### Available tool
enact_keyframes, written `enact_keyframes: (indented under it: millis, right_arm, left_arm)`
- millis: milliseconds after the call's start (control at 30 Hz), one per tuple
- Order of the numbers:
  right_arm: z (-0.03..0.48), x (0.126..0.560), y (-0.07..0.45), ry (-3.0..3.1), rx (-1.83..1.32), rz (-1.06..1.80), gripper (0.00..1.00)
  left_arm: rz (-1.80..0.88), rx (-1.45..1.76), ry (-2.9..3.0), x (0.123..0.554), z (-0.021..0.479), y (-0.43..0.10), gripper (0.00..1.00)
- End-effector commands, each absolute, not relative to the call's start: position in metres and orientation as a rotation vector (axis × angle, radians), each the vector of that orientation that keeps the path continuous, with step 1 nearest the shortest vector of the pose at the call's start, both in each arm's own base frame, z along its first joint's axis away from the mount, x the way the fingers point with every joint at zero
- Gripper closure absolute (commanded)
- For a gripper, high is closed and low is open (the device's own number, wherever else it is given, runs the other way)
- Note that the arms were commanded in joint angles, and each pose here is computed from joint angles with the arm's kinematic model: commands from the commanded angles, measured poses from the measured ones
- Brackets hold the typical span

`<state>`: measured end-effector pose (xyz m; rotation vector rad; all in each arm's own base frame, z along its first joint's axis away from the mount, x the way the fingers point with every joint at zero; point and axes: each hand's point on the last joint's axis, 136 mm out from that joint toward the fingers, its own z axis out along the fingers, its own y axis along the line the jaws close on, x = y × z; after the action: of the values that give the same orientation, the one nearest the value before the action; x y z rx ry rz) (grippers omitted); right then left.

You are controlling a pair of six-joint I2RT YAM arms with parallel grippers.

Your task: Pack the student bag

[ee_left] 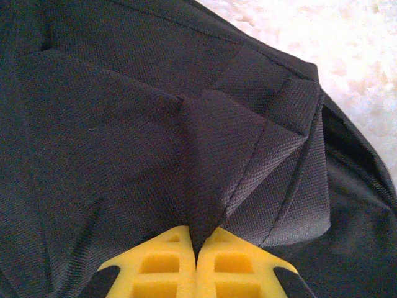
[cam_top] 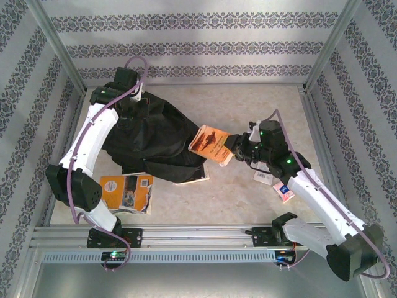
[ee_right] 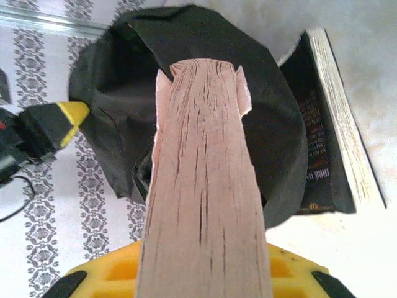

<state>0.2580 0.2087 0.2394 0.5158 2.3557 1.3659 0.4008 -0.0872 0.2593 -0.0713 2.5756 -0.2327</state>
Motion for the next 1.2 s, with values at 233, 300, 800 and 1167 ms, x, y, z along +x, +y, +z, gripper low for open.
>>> enact_keyframes:
  millis: [233, 300, 800, 1167]
  right_arm:
    - [0.248, 0.296, 0.251, 2.276, 0.382, 1.452, 1.0]
    - [0.251, 0.309, 0.262, 2.258, 0.381, 1.485, 1.0]
    - [0.29, 0.315, 0.297, 1.947, 0.211, 1.773, 1.0]
    - [0.294, 0.311, 0.332, 1.963, 0.037, 1.861, 1.0]
  left_arm:
    - [-0.484, -0.07, 2.445, 0.403, 0.291, -0.112, 1.0]
    - [-0.507, -0.067, 2.466, 0.4, 0.284, -0.115, 1.0]
    - [-0.356, -0.057, 2.538, 0.372, 0.254, -0.104, 0.28]
    - [-0.313, 0.106, 2.567, 0.363, 0.258, -0.132, 0.18]
